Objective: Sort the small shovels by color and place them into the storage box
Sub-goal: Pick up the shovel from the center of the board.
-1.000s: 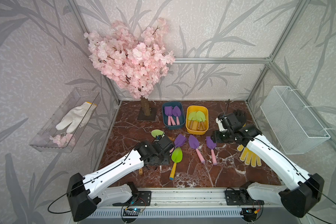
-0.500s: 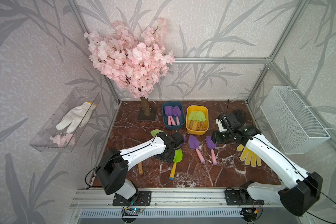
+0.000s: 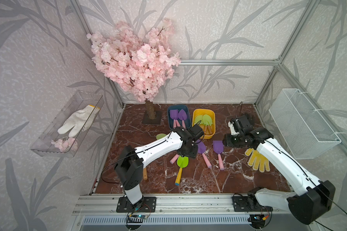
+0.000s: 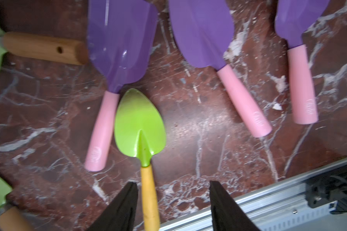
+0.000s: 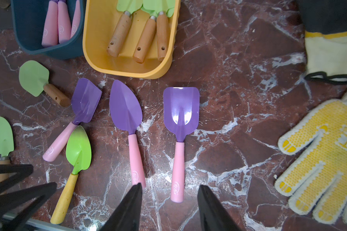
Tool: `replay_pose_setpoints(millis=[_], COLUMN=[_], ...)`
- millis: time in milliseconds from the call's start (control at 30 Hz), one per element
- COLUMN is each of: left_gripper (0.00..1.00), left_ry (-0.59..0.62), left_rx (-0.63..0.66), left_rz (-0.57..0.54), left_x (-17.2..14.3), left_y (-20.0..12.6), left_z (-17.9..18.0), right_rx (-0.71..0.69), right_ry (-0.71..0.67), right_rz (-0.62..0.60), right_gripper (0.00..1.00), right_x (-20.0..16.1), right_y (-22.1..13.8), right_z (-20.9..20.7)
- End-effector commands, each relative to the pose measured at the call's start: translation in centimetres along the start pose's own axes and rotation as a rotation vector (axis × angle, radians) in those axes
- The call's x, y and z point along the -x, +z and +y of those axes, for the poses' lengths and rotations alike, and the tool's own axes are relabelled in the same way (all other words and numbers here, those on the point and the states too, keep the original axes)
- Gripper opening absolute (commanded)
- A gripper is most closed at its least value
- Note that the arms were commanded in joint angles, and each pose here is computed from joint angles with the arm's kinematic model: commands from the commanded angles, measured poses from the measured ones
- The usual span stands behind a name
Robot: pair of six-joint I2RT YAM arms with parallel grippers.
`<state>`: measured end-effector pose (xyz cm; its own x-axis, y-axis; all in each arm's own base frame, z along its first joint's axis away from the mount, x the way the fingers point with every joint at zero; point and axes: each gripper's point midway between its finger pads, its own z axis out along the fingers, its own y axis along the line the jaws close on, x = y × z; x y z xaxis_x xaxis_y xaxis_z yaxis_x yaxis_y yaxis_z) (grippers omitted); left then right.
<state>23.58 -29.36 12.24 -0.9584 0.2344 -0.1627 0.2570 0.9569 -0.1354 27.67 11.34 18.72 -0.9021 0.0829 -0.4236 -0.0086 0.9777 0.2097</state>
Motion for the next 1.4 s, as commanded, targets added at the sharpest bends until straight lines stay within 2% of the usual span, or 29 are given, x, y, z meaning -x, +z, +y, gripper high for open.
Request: replay_pose_setpoints(millis=[0, 200, 400, 900, 1367], left_gripper=[0.61, 0.63, 0.68, 0.7, 0.62], left_ry=[-0.184, -0.343, -0.429, -0.45, -0.465], left_rx=[-0.021, 0.012, 0.04, -0.013, -0.024], left_rz=[-0.004, 0.029, 0.052, 0.066, 0.1], left_x=[1.1, 1.8, 1.5, 2.8, 2.2], left_y=[0.4, 2.6, 4.8, 9.1, 11.4], left_z=[-3.0, -5.4, -5.7, -7.8, -8.1], right_rx=[-0.019, -0.012, -0.006, -0.043, -0.043], right_ry=[0.027, 0.045, 0.045, 0.019, 0.027], right_rz=[-0.025, -0.037, -0.037, -0.044, -0.038], right_gripper=[0.5, 0.51, 0.51, 0.51, 0.52], right_x=[0.1, 0.3, 0.0, 0.0, -0.2], right_y=[-1.2, -1.8, -1.9, -2.3, -2.1], right_z=[-1.0, -1.6, -1.9, -2.9, -3.2])
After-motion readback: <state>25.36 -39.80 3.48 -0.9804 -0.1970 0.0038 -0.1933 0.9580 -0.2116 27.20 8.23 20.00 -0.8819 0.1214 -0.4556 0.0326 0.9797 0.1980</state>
